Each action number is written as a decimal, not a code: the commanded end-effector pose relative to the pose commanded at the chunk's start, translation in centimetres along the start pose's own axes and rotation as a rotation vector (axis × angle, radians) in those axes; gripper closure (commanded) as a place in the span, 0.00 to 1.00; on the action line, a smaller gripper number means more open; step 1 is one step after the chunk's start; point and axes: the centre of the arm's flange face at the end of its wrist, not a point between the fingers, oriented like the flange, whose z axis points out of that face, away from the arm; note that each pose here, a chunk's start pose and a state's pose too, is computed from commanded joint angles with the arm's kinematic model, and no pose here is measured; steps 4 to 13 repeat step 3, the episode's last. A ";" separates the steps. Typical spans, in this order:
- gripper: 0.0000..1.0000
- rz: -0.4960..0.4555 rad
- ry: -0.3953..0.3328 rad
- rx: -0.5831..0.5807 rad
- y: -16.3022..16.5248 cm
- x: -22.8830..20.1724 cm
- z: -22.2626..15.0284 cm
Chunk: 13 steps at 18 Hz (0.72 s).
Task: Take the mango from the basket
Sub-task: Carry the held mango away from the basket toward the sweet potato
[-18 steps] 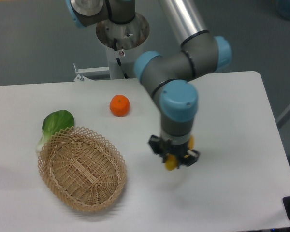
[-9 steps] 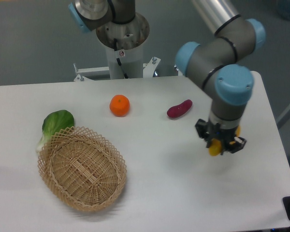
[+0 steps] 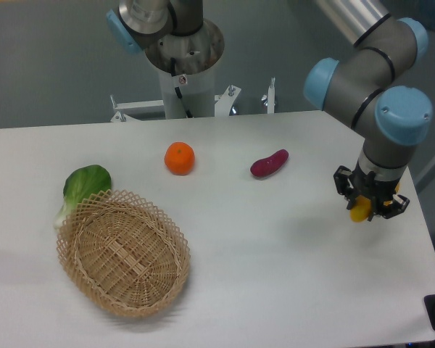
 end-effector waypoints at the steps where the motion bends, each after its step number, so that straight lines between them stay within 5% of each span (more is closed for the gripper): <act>1: 0.70 -0.001 -0.001 0.000 0.2 -0.1 0.0; 13: 0.70 -0.003 0.002 -0.001 0.2 0.0 0.1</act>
